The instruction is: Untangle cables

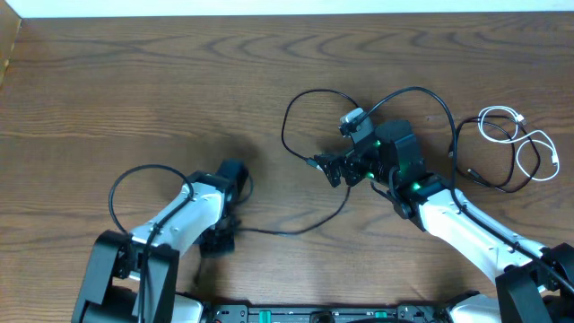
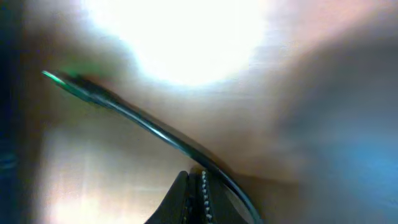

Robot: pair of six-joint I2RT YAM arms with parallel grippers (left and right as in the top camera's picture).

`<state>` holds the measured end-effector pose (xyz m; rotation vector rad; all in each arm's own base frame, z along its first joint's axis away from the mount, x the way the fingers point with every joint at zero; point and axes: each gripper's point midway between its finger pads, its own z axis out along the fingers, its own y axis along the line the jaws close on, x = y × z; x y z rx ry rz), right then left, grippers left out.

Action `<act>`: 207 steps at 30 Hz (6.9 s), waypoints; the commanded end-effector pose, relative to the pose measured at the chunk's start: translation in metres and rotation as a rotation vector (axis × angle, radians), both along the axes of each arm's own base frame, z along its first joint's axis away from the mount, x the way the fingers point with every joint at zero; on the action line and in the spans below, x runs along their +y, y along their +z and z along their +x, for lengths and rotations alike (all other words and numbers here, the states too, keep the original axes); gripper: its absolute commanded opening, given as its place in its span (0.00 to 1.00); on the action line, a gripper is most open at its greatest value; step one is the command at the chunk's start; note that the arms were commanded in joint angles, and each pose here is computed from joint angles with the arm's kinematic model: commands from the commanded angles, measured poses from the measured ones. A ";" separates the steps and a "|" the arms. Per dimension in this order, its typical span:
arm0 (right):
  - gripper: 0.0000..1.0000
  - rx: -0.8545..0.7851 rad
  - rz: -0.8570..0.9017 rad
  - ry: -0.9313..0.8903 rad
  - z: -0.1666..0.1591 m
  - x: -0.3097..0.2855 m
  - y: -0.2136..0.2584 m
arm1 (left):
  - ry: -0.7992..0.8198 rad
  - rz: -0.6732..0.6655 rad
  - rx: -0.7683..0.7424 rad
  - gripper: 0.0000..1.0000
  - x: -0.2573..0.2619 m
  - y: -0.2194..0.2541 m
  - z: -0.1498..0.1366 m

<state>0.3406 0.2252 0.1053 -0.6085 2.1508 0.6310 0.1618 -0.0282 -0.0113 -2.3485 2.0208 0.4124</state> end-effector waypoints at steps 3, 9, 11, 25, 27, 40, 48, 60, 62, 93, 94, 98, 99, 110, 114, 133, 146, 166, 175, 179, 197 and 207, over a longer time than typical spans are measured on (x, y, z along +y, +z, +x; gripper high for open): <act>0.99 -0.003 -0.014 0.006 -0.001 0.001 -0.004 | -0.184 0.150 -0.195 0.07 0.024 -0.016 0.057; 0.99 -0.004 -0.014 0.006 -0.001 0.001 -0.004 | -0.651 0.118 -0.232 0.11 0.013 -0.015 0.096; 0.99 -0.004 -0.014 0.006 -0.001 0.001 -0.004 | -0.741 0.117 -0.236 0.12 0.010 -0.014 0.103; 0.99 -0.004 -0.014 0.006 -0.001 0.001 -0.004 | -1.115 -0.133 -0.384 0.10 -0.050 -0.014 0.129; 0.99 -0.003 -0.014 0.006 -0.001 0.001 -0.004 | -1.120 -0.170 -0.419 0.10 -0.058 -0.013 0.133; 0.99 -0.004 -0.014 0.006 -0.001 0.001 -0.004 | -1.182 -0.161 -0.515 0.23 -0.051 0.014 0.160; 0.99 -0.004 -0.014 0.006 -0.001 0.001 -0.003 | -1.209 -0.193 -0.682 0.53 -0.068 0.064 0.170; 0.99 -0.117 -0.376 -0.452 0.037 -0.093 -0.015 | -1.109 0.006 -0.454 0.79 -0.019 0.032 0.159; 0.99 -0.127 -0.410 -0.497 0.039 -0.103 -0.014 | -1.062 0.034 -0.448 0.79 -0.011 0.030 0.161; 0.99 -0.082 -0.223 -0.291 0.030 -0.054 -0.012 | -0.952 0.192 -0.415 0.40 0.014 -0.013 0.187; 0.99 -0.081 -0.219 -0.286 0.030 -0.053 -0.012 | -0.952 0.193 -0.416 0.36 0.014 -0.013 0.187; 0.99 -0.081 -0.211 -0.278 0.029 -0.051 -0.011 | -0.948 0.206 -0.465 0.21 0.011 -0.008 0.197; 0.99 -0.082 -0.211 -0.278 0.029 -0.051 -0.011 | -0.950 0.206 -0.480 0.13 0.010 -0.006 0.200; 0.99 -0.071 -0.182 -0.239 0.026 -0.043 -0.011 | -1.447 -0.021 -0.462 0.08 -0.041 -0.014 0.187; 0.99 -0.054 -0.139 -0.179 0.021 -0.032 -0.010 | -1.469 -0.073 -0.358 0.09 -0.036 -0.024 0.164; 0.99 0.106 0.031 -0.169 0.013 -0.009 -0.027 | -1.724 -0.331 -0.416 0.08 -0.077 -0.022 0.136; 0.24 0.160 0.068 -0.040 -0.003 0.009 -0.035 | -1.803 -0.445 -0.531 0.11 -0.102 -0.013 0.132; 0.29 0.114 -0.003 0.112 -0.017 0.044 -0.072 | -1.784 -0.371 -0.464 0.40 -0.087 -0.019 0.135; 0.27 0.100 -0.004 0.146 -0.025 0.058 -0.073 | -1.784 -0.371 -0.464 0.40 -0.087 -0.019 0.135; 0.29 0.092 -0.021 0.123 -0.021 0.054 -0.074 | -1.784 -0.372 -0.464 0.41 -0.087 -0.019 0.135; 0.31 0.108 -0.032 0.121 -0.022 0.054 -0.086 | -1.783 -0.374 -0.461 0.40 -0.087 -0.019 0.134; 0.28 0.112 -0.031 0.119 -0.020 0.055 -0.093 | -1.782 -0.377 -0.458 0.40 -0.087 -0.019 0.134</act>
